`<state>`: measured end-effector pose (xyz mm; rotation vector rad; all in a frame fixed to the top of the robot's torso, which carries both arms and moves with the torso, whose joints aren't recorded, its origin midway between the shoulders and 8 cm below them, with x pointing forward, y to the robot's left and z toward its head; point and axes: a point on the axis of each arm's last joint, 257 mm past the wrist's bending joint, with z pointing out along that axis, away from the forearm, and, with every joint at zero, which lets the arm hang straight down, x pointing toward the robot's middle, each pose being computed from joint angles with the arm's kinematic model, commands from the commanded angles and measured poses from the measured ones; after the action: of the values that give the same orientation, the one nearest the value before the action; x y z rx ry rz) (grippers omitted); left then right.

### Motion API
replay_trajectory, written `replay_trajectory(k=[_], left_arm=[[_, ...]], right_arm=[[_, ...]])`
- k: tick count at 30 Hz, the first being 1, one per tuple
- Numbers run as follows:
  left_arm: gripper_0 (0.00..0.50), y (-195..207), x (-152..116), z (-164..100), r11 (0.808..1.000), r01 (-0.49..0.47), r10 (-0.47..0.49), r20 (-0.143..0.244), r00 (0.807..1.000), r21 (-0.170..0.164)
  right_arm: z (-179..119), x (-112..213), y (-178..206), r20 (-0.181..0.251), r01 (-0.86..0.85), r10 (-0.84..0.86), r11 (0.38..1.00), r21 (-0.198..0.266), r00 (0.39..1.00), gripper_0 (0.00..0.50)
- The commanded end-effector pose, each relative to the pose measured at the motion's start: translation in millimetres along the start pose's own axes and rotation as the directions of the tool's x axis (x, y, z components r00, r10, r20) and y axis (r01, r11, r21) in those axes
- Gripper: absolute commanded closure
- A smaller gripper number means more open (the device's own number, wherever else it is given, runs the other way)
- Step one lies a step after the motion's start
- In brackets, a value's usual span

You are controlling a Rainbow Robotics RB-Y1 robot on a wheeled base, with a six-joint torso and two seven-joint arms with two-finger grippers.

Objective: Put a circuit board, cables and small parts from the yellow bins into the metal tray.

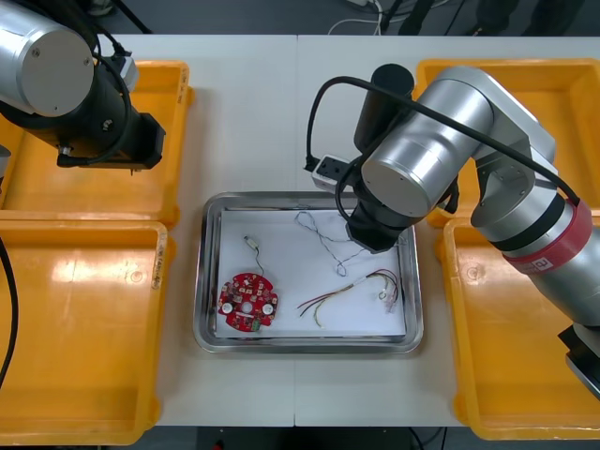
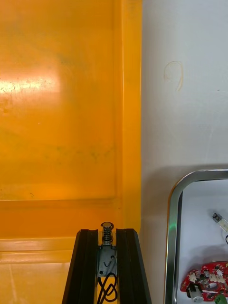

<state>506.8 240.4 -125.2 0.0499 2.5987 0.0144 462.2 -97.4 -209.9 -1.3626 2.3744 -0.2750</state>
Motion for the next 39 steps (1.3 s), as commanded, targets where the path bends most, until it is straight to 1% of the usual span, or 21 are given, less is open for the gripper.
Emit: replay_trajectory(k=[1, 3, 4, 5, 8, 10, 11, 12, 13, 23, 29, 30, 33, 34, 35, 39], left_arm=[[0.5, -16, -3, -5, 1.0, 0.014, -0.015, 0.027, 1.0, 0.028], [0.5, -16, -3, -5, 1.0, 0.014, -0.015, 0.027, 1.0, 0.028], [0.5, -17, -3, -5, 0.999, 0.014, -0.014, 0.027, 1.0, 0.029], [0.5, -16, -3, -5, 1.0, 0.014, -0.015, 0.027, 1.0, 0.028], [0.5, -16, -2, -5, 1.0, 0.014, -0.015, 0.026, 1.0, 0.028], [0.499, -16, -2, -5, 1.0, 0.014, -0.015, 0.026, 1.0, 0.028], [0.5, -16, -2, -5, 1.0, 0.014, -0.015, 0.026, 1.0, 0.028], [0.5, -16, -2, -5, 1.0, 0.014, -0.015, 0.026, 1.0, 0.028], [0.5, -17, -2, -5, 0.999, 0.014, -0.015, 0.025, 1.0, 0.029], [0.5, -16, -2, -5, 1.0, 0.014, -0.015, 0.026, 1.0, 0.028], [0.5, -17, -2, -5, 0.999, 0.018, -0.019, 0.024, 1.0, 0.03], [0.5, -18, -1, -4, 0.999, 0.016, -0.017, 0.023, 1.0, 0.031], [0.5, -17, -2, -5, 0.999, 0.017, -0.018, 0.024, 1.0, 0.032], [0.5, -17, -2, -5, 0.999, 0.017, -0.018, 0.024, 1.0, 0.032], [0.5, -17, -1, -4, 0.999, 0.018, -0.018, 0.023, 1.0, 0.031], [0.5, -17, -2, -5, 0.999, 0.019, -0.02, 0.024, 1.0, 0.032]], right_arm=[[5, -8, 11, 0.014, 0.062, -0.062, 0.998, 0.006, 0.998, 0.5], [6, -7, 11, 0.009, 0.068, -0.068, 0.998, 0.009, 0.998, 0.5], [6, -7, 12, 0.008, 0.069, -0.069, 0.998, 0.009, 0.998, 0.491], [6, -7, 12, 0.008, 0.069, -0.069, 0.998, 0.011, 0.998, 0.461], [7, -6, 13, 0.004, 0.074, -0.074, 0.997, 0.011, 0.997, 0.299], [7, -7, 13, 0.005, 0.074, -0.074, 0.997, 0.01, 0.997, 0.12], [7, -7, 13, 0.005, 0.074, -0.074, 0.997, 0.01, 0.997, 0.077], [7, -6, 13, 0.003, 0.074, -0.074, 0.997, 0.011, 0.997, 0.01], [7, -6, 13, 0.002, 0.074, -0.074, 0.997, 0.012, 0.997, 0.0], [3, 1, 9, -0.021, 0.063, -0.063, 0.998, 0.015, 0.998, 0.0], [-15, 9, 2, -0.057, 0.053, -0.052, 0.998, 0.023, 0.997, 0.0], [-19, 10, 2, -0.054, 0.049, -0.048, 0.999, 0.023, 0.997, 0.0], [-30, 2, -4, -0.013, 0.03, -0.03, 0.999, 0.026, 0.999, 0.0], [-35, -1, -7, 0.006, 0.017, -0.017, 1.0, 0.025, 1.0, 0.0], [-37, -2, -8, 0.014, 0.012, -0.012, 1.0, 0.025, 1.0, 0.0], [-54, -9, -21, 0.071, -0.037, 0.034, 0.999, 0.03, 0.997, 0.0]])
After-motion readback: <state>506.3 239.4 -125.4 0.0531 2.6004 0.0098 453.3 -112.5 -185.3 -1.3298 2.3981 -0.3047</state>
